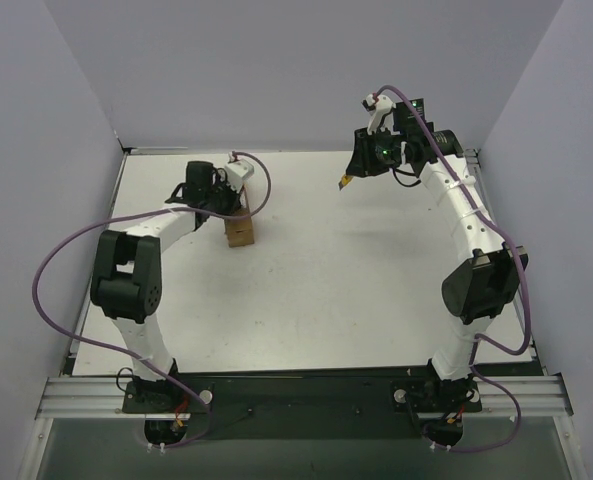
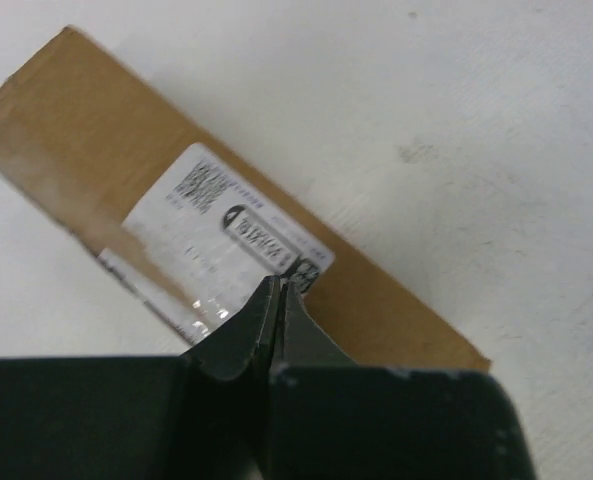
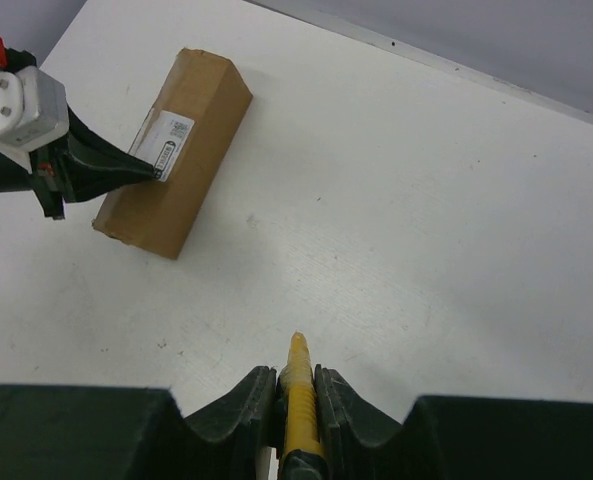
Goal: Unpack the express box
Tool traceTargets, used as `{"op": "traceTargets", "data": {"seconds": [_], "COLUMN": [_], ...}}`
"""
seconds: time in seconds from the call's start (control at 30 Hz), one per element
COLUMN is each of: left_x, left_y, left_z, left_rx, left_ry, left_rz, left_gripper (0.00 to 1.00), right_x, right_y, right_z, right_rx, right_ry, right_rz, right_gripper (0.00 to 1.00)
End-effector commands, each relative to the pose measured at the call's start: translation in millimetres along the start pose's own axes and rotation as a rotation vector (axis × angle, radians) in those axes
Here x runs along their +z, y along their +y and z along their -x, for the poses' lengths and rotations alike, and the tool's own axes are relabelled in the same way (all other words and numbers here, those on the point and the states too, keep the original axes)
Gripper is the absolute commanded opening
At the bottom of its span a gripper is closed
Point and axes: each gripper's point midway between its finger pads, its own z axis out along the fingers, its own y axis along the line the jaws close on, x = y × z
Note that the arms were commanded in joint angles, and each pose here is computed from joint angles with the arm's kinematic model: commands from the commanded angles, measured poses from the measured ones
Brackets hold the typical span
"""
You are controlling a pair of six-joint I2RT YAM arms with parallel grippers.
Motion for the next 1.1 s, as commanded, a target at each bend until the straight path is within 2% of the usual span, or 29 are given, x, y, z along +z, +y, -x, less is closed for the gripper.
{"op": "traceTargets", "data": {"seconds": [0.0, 0.1, 0.2, 0.3, 0.4, 0.43, 0.47, 0.5, 0.53, 0.6, 0.63, 0.67, 0.7, 0.8, 0.93, 1.07], "left_x": [5, 5, 2, -7, -15, -16, -15, -4, -7, 17, 24, 23, 41, 49, 46, 63], "left_y": [-71, -112, -133, -127, -92, -68, -53, -34, -8, 18, 33, 56, 68, 110, 149, 156], "left_z": [2, 6, 16, 52, 94, 112, 118, 111, 131, 123, 120, 135, 119, 122, 122, 113], "left_rx": [0.071, 0.107, 0.133, 0.067, 0.018, -0.012, -0.030, -0.057, -0.059, -0.080, -0.092, -0.098, -0.123, -0.142, -0.098, -0.032], "left_ry": [0.000, -0.011, -0.028, -0.122, -0.208, -0.242, -0.252, -0.229, -0.270, -0.247, -0.236, -0.266, -0.236, -0.263, -0.273, -0.253], "left_rz": [-0.201, -0.314, -0.377, -0.354, -0.256, -0.203, -0.164, -0.105, -0.050, -0.012, 0.024, 0.068, 0.093, 0.241, 0.421, 0.397], "left_gripper": [0.00, 0.00, 0.00, 0.00, 0.00, 0.03, 0.21, 0.30, 0.36, 0.51, 0.53, 0.55, 0.60, 0.61, 0.61, 0.60], "right_x": [-9, -7, -3, -3, 1, 2, 2, 5, 6, 8, 9, 10, 11, 10, 8, 8], "right_y": [12, 12, 9, 5, 3, 3, 4, 2, 2, 2, 1, 0, -1, -2, -6, -7], "right_z": [11, 11, 11, 12, 9, 8, 9, 8, 8, 7, 6, 5, 4, 3, 1, -9], "right_rx": [-0.026, -0.026, -0.024, -0.017, -0.003, -0.001, 0.002, 0.006, 0.008, 0.010, 0.007, 0.007, 0.007, -0.003, -0.023, -0.024], "right_ry": [-0.042, -0.040, -0.035, -0.037, -0.027, -0.026, -0.028, -0.023, -0.023, -0.019, -0.015, -0.012, -0.010, -0.006, -0.005, 0.017], "right_rz": [0.032, 0.039, 0.037, 0.025, 0.021, 0.024, 0.025, 0.026, 0.027, 0.027, 0.024, 0.023, 0.018, 0.009, -0.011, -0.022], "right_gripper": [0.00, 0.00, 0.00, 0.00, 0.00, 0.00, 0.00, 0.00, 0.00, 0.00, 0.00, 0.00, 0.00, 0.00, 0.00, 0.00]}}
